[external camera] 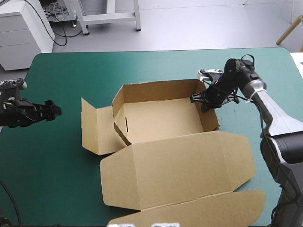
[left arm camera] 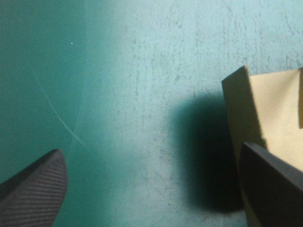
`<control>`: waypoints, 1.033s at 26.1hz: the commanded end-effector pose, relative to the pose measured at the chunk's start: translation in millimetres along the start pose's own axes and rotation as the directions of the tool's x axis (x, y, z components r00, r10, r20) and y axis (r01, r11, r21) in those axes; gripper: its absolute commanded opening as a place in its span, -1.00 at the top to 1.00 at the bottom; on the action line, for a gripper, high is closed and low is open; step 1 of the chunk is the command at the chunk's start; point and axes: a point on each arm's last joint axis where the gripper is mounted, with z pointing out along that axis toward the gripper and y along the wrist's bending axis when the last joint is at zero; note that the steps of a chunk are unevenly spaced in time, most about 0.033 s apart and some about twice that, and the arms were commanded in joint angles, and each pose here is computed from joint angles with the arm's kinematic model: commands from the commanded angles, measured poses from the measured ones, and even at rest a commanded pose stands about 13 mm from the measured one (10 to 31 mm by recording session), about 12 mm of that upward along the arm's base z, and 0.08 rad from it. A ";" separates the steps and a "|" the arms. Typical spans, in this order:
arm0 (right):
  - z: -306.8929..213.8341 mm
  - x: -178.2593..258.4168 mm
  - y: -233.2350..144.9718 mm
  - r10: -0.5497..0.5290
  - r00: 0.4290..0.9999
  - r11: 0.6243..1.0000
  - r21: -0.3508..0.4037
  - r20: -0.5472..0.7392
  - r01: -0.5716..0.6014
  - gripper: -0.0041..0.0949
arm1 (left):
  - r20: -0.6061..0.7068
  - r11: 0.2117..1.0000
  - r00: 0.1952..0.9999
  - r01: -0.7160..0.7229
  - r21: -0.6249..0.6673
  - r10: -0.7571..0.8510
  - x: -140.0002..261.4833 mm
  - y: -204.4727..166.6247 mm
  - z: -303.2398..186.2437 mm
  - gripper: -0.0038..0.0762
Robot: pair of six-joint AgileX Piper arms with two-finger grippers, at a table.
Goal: Fold the box
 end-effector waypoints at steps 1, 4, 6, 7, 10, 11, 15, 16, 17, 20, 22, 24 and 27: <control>-67.1 4.5 -3.8 0.044 0.981 0.993 -0.115 0.187 -0.023 0.96 | 0.095 0.998 0.995 0.026 0.051 -0.031 -8.9 -8.8 -14.3 -0.86; -97.5 11.5 -15.6 0.071 0.960 0.989 -0.148 0.270 -0.032 0.96 | 0.110 0.994 0.993 0.038 0.103 -0.050 -10.5 -13.3 -14.8 -0.86; -112.1 15.9 -11.0 0.057 0.948 0.986 -0.168 0.312 -0.004 0.96 | 0.122 0.989 0.991 0.044 0.141 -0.061 -11.9 -16.6 -15.4 -0.86; -116.2 16.9 -7.7 0.055 0.944 0.982 -0.187 0.326 0.008 0.96 | 0.123 0.985 0.990 0.046 0.168 -0.068 -12.2 -19.0 -15.8 -0.86; -124.0 15.9 5.0 0.059 0.928 0.952 -0.301 0.367 0.059 0.96 | 0.132 0.964 0.988 0.040 0.263 -0.077 -13.5 -27.5 -17.8 -0.86; -125.1 15.2 7.2 0.060 0.924 0.944 -0.323 0.377 0.070 0.96 | 0.135 0.958 0.988 0.036 0.286 -0.077 -13.9 -29.7 -18.5 -0.86; -122.1 11.7 20.1 0.033 0.915 0.943 -0.316 0.403 0.105 0.96 | 0.146 0.924 0.987 0.003 0.383 -0.064 -14.6 -38.7 -21.8 -0.86; -120.1 10.3 25.6 0.016 0.910 0.947 -0.299 0.414 0.120 0.96 | 0.143 0.918 0.988 0.000 0.397 -0.062 -14.3 -40.0 -22.3 -0.86; -118.1 8.7 30.8 -0.001 0.904 0.951 -0.278 0.428 0.133 0.96 | 0.137 0.916 0.989 0.000 0.402 -0.060 -13.7 -40.5 -22.4 -0.86; -112.8 3.2 42.8 -0.015 0.885 0.961 -0.236 0.466 0.141 0.96 | 0.115 0.910 0.992 -0.003 0.414 -0.049 -11.5 -41.8 -22.6 -0.86; -110.0 0.4 47.2 -0.020 0.875 0.966 -0.218 0.483 0.142 0.95 | 0.099 0.907 0.994 -0.005 0.421 -0.040 -9.8 -42.5 -22.7 -0.86; -106.9 -2.8 51.0 -0.011 0.867 0.968 -0.213 0.498 0.135 0.95 | 0.084 0.901 0.996 -0.008 0.434 -0.032 -8.3 -43.8 -23.2 -0.86; -96.7 -7.3 59.8 -0.014 0.867 0.967 -0.213 0.499 0.138 0.95 | 0.080 0.889 0.996 -0.014 0.458 -0.025 -7.6 -46.0 -24.2 -0.86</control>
